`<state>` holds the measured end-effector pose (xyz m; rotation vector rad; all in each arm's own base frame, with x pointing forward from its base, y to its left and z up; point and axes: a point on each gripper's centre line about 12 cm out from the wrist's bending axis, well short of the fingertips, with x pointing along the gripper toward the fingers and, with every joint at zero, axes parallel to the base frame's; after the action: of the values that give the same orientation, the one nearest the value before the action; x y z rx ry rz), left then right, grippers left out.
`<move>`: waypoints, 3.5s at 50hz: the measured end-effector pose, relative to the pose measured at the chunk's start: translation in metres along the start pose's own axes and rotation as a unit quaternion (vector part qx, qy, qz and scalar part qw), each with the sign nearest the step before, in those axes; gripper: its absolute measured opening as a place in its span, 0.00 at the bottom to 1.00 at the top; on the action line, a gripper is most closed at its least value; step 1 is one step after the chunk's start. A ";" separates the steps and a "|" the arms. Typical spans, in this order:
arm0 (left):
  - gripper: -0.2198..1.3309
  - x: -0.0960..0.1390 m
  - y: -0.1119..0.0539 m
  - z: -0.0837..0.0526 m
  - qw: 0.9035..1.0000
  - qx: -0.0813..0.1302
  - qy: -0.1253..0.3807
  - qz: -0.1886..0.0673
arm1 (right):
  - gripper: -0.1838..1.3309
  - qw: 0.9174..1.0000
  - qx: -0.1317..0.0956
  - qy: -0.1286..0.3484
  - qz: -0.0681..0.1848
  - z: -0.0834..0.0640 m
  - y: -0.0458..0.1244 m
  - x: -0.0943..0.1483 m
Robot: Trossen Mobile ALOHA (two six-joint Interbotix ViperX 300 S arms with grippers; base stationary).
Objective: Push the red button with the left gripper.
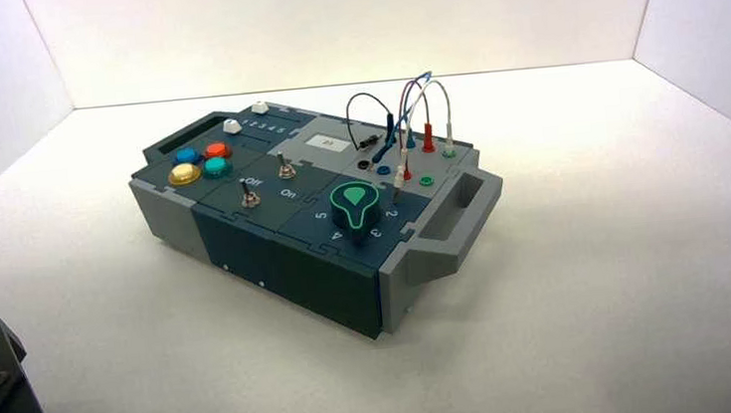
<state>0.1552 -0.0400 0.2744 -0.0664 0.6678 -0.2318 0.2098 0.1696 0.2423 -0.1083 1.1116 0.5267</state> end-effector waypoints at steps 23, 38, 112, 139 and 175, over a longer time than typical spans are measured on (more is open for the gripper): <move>0.04 0.052 -0.022 0.009 0.995 0.027 0.085 -0.039 | 0.03 0.995 -0.031 -0.093 0.021 -0.035 -0.003 -0.046; 0.04 0.083 -0.026 -0.003 0.988 0.033 0.145 -0.038 | 0.03 0.994 -0.041 -0.099 0.020 -0.053 -0.007 -0.048; 0.04 0.208 -0.024 -0.045 0.955 0.054 0.293 -0.012 | 0.03 0.994 -0.039 -0.104 0.022 -0.064 -0.009 -0.044; 0.04 0.221 -0.022 -0.055 0.948 0.056 0.313 -0.008 | 0.03 0.994 -0.038 -0.099 0.021 -0.068 -0.011 -0.041; 0.04 0.231 -0.020 -0.062 0.943 0.056 0.327 -0.004 | 0.03 0.994 -0.038 -0.097 0.021 -0.069 -0.011 -0.041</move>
<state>0.2881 -0.1126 0.0887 0.1237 1.3150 -0.3016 0.1444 0.1226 0.2454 -0.0979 0.9070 0.6046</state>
